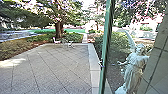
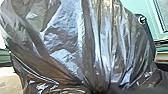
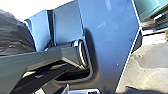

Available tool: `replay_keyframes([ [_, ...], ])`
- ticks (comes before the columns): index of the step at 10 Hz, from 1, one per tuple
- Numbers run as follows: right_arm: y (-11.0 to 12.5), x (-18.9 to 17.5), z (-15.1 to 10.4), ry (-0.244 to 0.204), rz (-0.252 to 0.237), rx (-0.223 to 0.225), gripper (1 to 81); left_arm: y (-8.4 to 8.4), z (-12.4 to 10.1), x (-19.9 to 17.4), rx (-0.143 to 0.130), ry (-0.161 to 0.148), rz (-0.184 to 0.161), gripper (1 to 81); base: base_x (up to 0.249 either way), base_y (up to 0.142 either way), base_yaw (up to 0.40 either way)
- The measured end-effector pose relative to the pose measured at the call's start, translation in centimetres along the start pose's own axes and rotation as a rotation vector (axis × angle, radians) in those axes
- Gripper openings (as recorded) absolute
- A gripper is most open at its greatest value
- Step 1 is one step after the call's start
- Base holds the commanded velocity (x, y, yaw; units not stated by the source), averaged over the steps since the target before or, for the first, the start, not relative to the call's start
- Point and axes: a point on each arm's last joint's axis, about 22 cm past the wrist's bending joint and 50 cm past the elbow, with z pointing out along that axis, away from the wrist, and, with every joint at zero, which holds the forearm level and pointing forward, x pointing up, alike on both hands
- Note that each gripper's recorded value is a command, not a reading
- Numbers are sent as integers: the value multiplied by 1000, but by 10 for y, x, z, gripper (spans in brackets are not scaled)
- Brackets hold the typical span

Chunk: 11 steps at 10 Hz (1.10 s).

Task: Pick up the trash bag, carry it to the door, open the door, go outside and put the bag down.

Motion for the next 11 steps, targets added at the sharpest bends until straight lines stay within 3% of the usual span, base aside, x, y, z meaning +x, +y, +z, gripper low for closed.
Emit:
replay_keyframes([
  [6, -2, 1, 0, 1, -1, 3, 811, -4, -1, 0, 5, 0, 0, 10, 110, 0, 0],
  [9, 9, 2, -2, 1, -1, -10, 811, -24, -6, -1, 29, -1, -1, 10, 111, 0, 0],
  [11, 8, 0, -2, -1, -1, -9, 811, -22, -5, -1, 26, -1, 0, 10, 114, 0, 0],
])
